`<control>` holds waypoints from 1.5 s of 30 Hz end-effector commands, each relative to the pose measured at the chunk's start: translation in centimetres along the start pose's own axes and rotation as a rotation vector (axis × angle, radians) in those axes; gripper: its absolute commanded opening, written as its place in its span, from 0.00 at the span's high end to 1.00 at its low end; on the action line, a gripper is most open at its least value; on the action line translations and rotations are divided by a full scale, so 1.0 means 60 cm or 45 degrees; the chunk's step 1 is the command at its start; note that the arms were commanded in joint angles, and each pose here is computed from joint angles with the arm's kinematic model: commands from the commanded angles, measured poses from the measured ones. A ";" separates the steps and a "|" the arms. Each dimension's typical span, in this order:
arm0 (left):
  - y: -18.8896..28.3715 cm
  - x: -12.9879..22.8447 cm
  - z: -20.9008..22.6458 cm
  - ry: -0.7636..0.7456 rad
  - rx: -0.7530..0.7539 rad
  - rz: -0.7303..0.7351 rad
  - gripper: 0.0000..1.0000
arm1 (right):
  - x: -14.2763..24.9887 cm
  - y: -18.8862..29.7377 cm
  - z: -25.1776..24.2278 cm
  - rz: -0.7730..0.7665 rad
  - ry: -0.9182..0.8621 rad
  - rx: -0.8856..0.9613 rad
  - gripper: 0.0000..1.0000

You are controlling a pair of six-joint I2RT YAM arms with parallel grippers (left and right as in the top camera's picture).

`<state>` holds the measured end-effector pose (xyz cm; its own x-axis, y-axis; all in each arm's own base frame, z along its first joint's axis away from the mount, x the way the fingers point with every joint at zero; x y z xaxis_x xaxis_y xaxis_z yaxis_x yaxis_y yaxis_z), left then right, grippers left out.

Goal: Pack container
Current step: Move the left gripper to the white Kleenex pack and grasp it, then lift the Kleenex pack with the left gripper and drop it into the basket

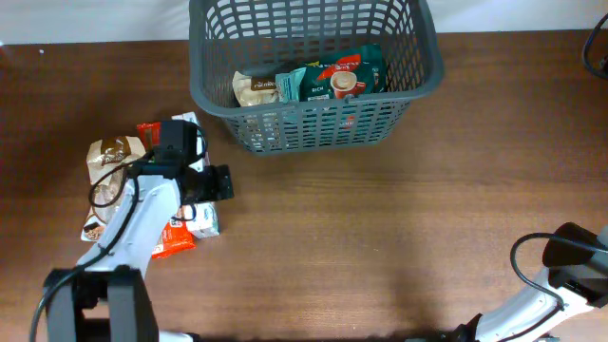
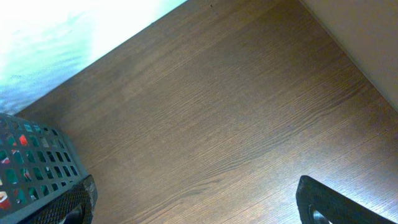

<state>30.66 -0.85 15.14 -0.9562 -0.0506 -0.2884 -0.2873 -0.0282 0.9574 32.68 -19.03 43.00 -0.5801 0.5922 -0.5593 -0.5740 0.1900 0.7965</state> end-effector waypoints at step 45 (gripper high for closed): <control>0.499 -0.162 -0.101 -1.178 -0.370 -1.344 0.98 | -0.003 0.002 0.000 -0.011 -0.010 -0.008 0.01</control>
<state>32.48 -4.72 45.20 -0.2152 0.5232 -0.8246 -0.9568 0.0560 0.2852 32.69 -19.04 42.99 -0.5801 0.5922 -0.5593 -0.5740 0.1900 0.7965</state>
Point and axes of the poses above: each gripper's point midway between its finger pads, its own y axis back along the fingers, its own z axis along the line the jaws close on, x = y × z, the point moved 10 cm from there along y, back along the fingers, and after that the axes turned 7 degrees about -y, right-handed, at the moved point
